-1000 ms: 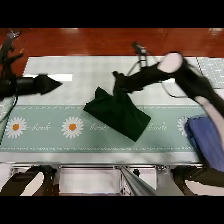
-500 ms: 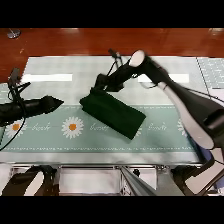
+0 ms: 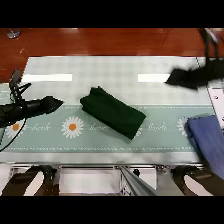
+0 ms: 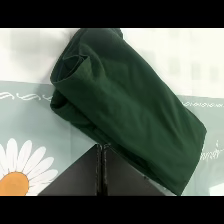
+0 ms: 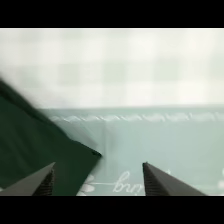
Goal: Fold the shirts.
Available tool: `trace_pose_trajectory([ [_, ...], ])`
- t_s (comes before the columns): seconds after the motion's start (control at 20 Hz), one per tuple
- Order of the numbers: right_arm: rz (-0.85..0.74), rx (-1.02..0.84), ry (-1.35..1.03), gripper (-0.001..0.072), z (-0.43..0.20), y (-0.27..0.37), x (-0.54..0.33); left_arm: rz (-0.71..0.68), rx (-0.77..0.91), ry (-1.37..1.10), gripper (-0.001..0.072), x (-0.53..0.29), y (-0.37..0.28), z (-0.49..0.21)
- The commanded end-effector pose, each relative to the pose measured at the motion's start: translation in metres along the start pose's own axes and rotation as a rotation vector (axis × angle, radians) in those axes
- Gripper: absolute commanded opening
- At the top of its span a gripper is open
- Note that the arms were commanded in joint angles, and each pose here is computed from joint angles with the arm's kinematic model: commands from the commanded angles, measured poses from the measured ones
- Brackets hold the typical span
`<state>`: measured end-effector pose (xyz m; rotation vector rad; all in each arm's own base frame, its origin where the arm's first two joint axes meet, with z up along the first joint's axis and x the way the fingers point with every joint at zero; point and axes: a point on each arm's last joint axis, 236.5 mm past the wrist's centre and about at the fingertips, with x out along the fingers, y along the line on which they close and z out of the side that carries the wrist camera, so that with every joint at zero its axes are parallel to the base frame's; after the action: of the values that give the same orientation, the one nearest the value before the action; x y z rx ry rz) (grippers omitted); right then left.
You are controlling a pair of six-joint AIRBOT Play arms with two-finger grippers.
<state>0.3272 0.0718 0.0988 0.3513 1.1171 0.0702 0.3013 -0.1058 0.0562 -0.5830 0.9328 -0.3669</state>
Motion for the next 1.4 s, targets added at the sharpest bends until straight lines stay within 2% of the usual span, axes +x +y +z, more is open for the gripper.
trace_pose_trajectory([
  [0.0, 0.104, 0.432, -0.163, 0.0627, -0.076, -0.042, 0.049, 0.004, -0.006, 0.017, 0.0029, 0.003, 0.005, -0.007],
  [0.05, 0.265, 0.572, -0.168, 0.0628, -0.09, -0.02, 0.067, 0.005, -0.012, 0.024, 0.0029, 0.005, 0.006, -0.01],
  [0.1, 0.36, 0.64, -0.144, 0.0627, -0.105, -0.004, 0.08, 0.008, -0.017, 0.029, 0.0029, 0.006, 0.008, -0.013],
  [0.15, 0.388, 0.655, -0.089, 0.0627, -0.124, 0.005, 0.093, 0.011, -0.022, 0.03, 0.0029, 0.007, 0.01, -0.015],
  [0.35, 0.291, 0.644, 0.11, 0.0627, -0.177, 0.011, 0.136, 0.014, -0.032, 0.043, 0.0029, 0.01, 0.014, -0.021],
  [0.7, 0.326, 0.525, 0.314, 0.061, -0.169, 0.058, 0.175, 0.003, -0.041, 0.039, 0.0029, 0.01, 0.011, -0.02],
  [0.75, 0.338, 0.504, 0.339, 0.0587, -0.166, 0.068, 0.181, 0.003, -0.041, 0.039, 0.0029, 0.01, 0.011, -0.02],
  [0.8, 0.355, 0.481, 0.36, 0.0479, -0.163, 0.082, 0.185, 0.003, -0.041, 0.038, 0.0029, 0.01, 0.011, -0.02],
  [0.9, 0.422, 0.39, 0.413, 0.0321, -0.161, 0.12, 0.185, 0.003, -0.041, 0.038, 0.0029, 0.01, 0.011, -0.02],
  [0.95, 0.483, 0.267, 0.421, 0.0026, -0.157, 0.145, 0.178, 0.003, -0.041, 0.038, 0.0029, 0.01, 0.011, -0.02],
  [1.05, 0.579, 0.118, 0.362, 0.0031, -0.123, 0.181, 0.155, 0.003, -0.041, 0.038, 0.0029, 0.01, 0.011, -0.02],
  [1.2, 0.652, 0.009, 0.225, 0.003, -0.036, 0.207, 0.106, 0.003, -0.041, 0.039, 0.0029, 0.01, 0.011, -0.02],
  [1.35, 0.607, -0.07, 0.098, 0.003, 0.042, 0.193, 0.051, 0.004, -0.04, 0.039, 0.0029, 0.01, 0.011, -0.02],
])
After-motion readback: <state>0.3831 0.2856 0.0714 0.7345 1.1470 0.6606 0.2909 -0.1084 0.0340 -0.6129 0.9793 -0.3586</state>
